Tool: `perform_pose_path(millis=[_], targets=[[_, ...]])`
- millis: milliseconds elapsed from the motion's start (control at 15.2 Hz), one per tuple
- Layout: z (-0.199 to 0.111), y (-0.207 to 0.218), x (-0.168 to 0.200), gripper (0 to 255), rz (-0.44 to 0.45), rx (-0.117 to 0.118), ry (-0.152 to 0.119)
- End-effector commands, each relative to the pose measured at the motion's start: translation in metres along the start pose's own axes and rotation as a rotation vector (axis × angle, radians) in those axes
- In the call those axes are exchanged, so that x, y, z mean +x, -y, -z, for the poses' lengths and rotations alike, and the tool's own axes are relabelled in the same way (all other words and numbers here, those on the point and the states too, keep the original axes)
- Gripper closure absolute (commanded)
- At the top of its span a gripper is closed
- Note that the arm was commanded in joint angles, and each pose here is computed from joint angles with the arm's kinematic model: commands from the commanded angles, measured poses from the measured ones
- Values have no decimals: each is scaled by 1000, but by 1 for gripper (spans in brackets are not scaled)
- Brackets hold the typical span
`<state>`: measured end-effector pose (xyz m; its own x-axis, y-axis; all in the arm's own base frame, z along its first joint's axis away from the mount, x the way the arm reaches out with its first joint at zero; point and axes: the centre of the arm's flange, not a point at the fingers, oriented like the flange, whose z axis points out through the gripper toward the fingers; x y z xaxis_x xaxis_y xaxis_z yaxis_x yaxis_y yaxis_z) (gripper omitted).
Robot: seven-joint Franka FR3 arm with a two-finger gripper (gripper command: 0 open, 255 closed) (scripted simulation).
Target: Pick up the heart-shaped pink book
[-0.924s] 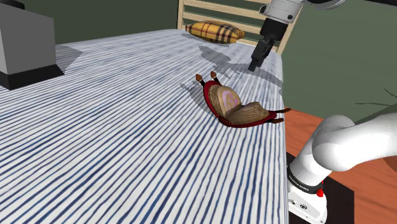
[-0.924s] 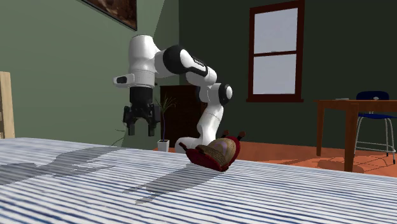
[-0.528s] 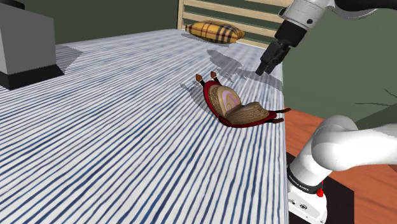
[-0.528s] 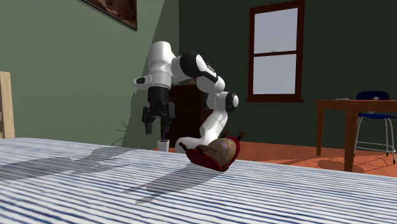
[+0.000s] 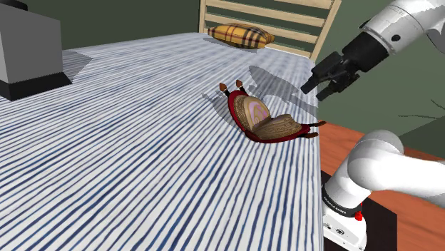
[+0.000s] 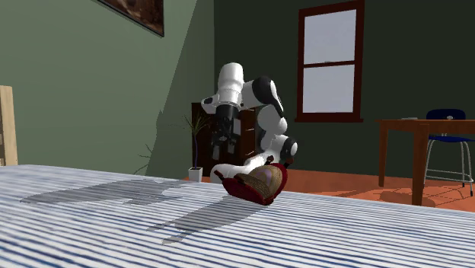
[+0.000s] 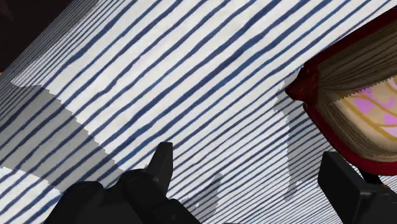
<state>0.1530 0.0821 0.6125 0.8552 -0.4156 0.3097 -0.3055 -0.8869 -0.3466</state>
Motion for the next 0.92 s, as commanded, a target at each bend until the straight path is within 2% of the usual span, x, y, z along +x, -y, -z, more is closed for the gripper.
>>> perform_pose_path(millis=[0, 462, 858], targets=[[1, 17, -30, 0, -94, 33, -54], [2, 77, -123, 0, -394, 136, -243], [-4, 149, -184, 0, -651, 224, -404]])
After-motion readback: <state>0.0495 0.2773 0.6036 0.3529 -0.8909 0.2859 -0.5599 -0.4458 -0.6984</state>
